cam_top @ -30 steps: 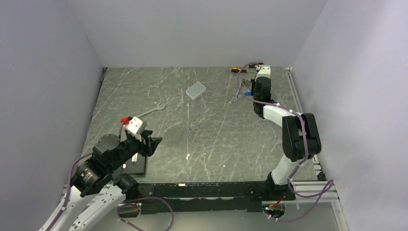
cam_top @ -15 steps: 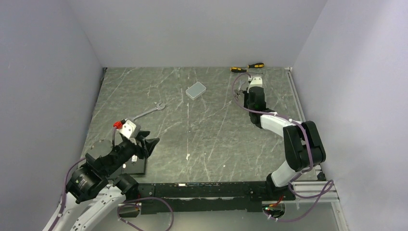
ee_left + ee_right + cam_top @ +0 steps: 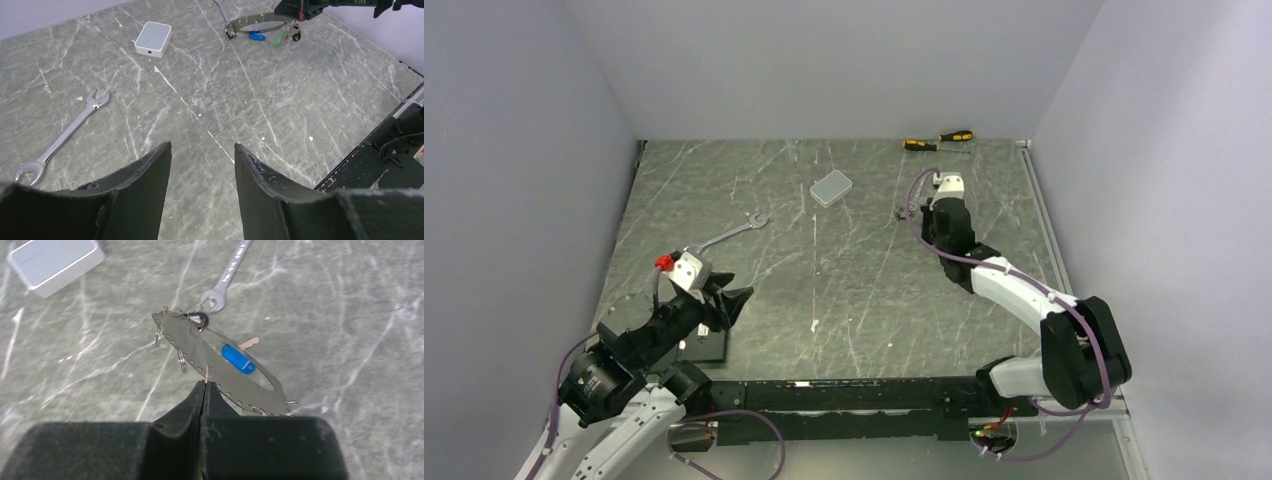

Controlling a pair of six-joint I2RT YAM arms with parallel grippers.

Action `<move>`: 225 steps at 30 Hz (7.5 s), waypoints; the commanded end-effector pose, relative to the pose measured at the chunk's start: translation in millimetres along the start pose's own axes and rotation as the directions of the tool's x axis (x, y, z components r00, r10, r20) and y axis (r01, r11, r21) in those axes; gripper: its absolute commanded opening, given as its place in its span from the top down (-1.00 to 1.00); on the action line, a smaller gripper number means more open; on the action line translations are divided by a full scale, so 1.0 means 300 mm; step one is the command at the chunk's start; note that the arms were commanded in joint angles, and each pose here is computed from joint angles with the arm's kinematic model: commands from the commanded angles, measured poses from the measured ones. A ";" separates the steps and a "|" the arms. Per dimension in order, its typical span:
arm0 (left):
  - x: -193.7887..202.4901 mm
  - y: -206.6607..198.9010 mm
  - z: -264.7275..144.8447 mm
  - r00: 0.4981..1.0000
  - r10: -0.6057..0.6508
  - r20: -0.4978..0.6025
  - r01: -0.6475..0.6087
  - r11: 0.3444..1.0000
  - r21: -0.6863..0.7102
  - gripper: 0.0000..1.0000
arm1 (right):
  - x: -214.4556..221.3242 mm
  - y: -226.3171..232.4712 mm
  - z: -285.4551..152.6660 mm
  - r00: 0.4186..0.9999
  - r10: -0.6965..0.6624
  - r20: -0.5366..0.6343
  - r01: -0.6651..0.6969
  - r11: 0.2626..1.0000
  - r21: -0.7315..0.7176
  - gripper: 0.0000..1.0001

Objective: Put the keys on the keyring

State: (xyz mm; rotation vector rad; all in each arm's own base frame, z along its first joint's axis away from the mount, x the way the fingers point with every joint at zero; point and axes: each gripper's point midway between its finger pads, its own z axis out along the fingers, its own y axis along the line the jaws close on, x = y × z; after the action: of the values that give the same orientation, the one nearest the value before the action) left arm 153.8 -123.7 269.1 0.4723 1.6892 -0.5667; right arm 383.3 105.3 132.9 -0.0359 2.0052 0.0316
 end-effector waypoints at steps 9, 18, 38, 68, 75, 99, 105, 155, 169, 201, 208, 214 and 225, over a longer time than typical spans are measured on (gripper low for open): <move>-0.025 -0.005 -0.015 1.000 0.002 0.027 -0.002 1.000 0.007 -0.05 | 0.088 0.204 -0.187 0.989 0.101 -0.107 -0.116 0.983 -0.142 1.00; -0.021 -0.006 -0.008 1.000 0.003 0.023 -0.003 1.000 0.009 -0.03 | -0.039 0.356 -0.378 0.985 0.170 -0.035 -0.173 0.943 -0.283 1.00; 0.057 -0.072 0.613 0.971 -0.190 -0.148 0.201 0.978 0.063 -0.15 | -0.717 -0.124 -0.230 0.899 0.029 0.437 -0.076 0.993 0.092 1.00; 0.495 -0.352 1.542 0.762 -0.564 -0.320 0.460 0.818 -0.347 -0.09 | -0.662 -0.487 -0.501 0.854 0.045 0.518 -0.249 0.911 0.330 1.00; 0.565 -0.386 1.534 0.713 -0.622 -0.323 0.497 0.774 -0.393 0.01 | -0.642 -0.472 -0.503 0.854 0.035 0.519 -0.238 0.914 0.330 1.00; 0.720 -0.409 1.501 0.653 -0.664 -0.364 0.460 0.729 -0.506 0.50 | -0.612 -0.457 -0.515 0.854 0.017 0.520 -0.225 0.913 0.339 1.00; 0.735 -0.414 1.492 0.649 -0.664 -0.372 0.461 0.732 -0.502 0.91 | -0.602 -0.456 -0.514 0.855 0.017 0.518 -0.224 0.913 0.340 1.00; -0.069 -0.189 0.281 0.996 0.039 -0.077 -0.030 0.992 0.121 1.00 | -0.353 0.398 -0.813 0.790 0.173 0.588 0.432 0.524 -0.734 1.00; -0.088 -0.368 0.205 0.992 0.114 0.053 -0.125 0.878 0.462 1.00 | -0.213 0.602 -0.966 0.809 0.184 0.558 0.522 0.211 -0.827 1.00; -0.054 -0.483 0.196 0.882 0.395 0.258 -0.460 0.599 0.655 1.00 | -0.075 0.668 -1.007 0.381 -0.046 0.923 0.866 0.366 -0.340 1.00; 0.027 -0.467 0.196 0.839 0.491 0.233 -0.500 0.529 0.686 1.00 | -0.022 0.686 -1.027 0.208 -0.109 0.972 0.932 0.324 -0.163 1.00; 0.063 -0.503 0.150 0.791 0.508 0.341 -0.565 0.391 0.726 1.00 | 0.019 0.711 -1.047 0.239 -0.073 0.968 0.941 0.263 -0.213 1.00; 0.080 -0.518 0.139 0.774 0.501 0.386 -0.588 0.342 0.734 1.00 | 0.034 0.730 -1.080 0.366 -0.005 0.931 0.910 0.211 -0.357 1.00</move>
State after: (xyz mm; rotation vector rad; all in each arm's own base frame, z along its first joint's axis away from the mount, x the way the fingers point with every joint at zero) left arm 94.7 -270.4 247.5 1.6329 1.0243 -0.8389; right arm 85.8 308.9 222.0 -1.3858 0.7021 0.4659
